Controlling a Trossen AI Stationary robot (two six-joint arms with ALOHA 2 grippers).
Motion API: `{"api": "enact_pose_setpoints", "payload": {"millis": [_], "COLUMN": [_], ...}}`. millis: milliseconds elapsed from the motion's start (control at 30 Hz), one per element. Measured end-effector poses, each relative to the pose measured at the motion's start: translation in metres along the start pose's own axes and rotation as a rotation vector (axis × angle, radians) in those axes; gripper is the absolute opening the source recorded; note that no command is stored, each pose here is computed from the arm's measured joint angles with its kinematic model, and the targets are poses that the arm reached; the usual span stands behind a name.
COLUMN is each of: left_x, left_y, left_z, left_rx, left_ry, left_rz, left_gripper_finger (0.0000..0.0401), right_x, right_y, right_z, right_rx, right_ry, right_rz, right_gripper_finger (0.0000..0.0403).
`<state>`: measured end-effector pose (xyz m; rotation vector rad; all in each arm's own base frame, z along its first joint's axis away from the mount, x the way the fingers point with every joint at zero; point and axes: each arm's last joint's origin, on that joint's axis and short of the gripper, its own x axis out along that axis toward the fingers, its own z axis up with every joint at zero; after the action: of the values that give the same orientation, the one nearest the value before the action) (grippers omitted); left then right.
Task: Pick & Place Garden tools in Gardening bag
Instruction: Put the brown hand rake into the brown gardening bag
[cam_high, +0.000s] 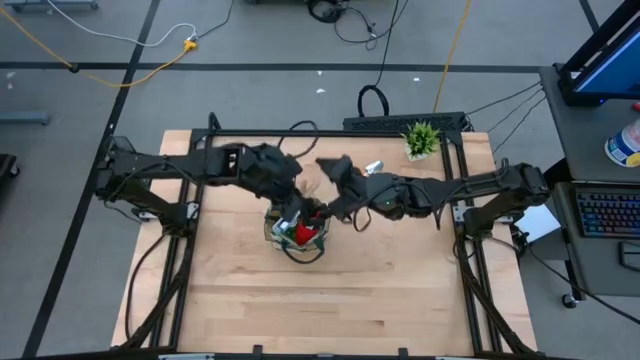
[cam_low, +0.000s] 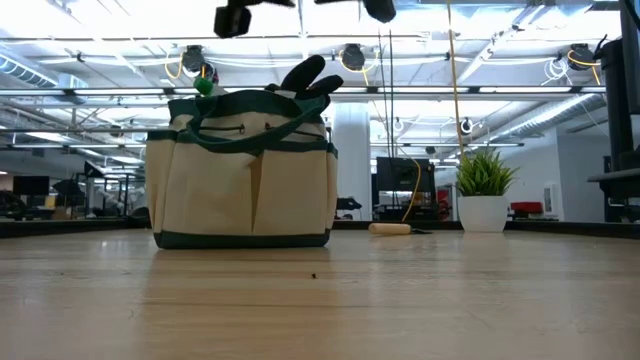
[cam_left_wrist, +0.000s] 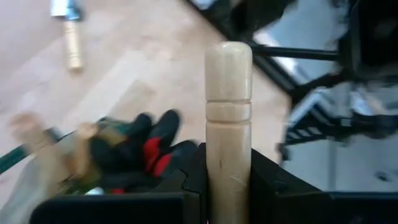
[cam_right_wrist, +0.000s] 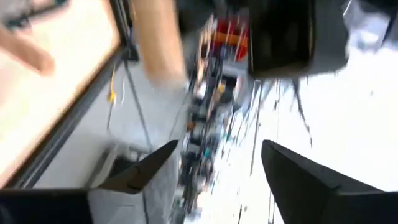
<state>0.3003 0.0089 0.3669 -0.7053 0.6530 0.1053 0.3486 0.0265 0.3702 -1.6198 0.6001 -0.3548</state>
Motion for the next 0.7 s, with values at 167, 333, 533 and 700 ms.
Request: {"api": "enact_pose_setpoints", "payload": {"millis": [167, 333, 533, 700], "left_x": [0.001, -0.001, 0.001, 0.014], "left_y": [0.002, 0.000, -0.002, -0.001], "left_z": [-0.010, -0.014, -0.019, -0.029], "left_rx": [-0.002, 0.063, 0.132, 0.150], "left_ry": [-0.055, -0.193, -0.272, -0.296], "left_rz": [0.212, 0.423, 0.533, 0.513], "left_gripper_finger": [0.0059, 0.0059, 0.0059, 0.0059], "right_x": [0.008, 0.014, 0.020, 0.024], "right_y": [0.001, 0.002, 0.003, 0.005], "right_z": [-0.014, -0.029, -0.045, -0.056], "right_rx": [0.054, 0.133, 0.189, 0.224], "right_ry": [0.168, 0.334, 0.533, 0.601], "right_rz": [0.008, 0.005, -0.009, -0.009], "right_gripper_finger": [0.0236, 0.0232, 0.0227, 0.0231]}}
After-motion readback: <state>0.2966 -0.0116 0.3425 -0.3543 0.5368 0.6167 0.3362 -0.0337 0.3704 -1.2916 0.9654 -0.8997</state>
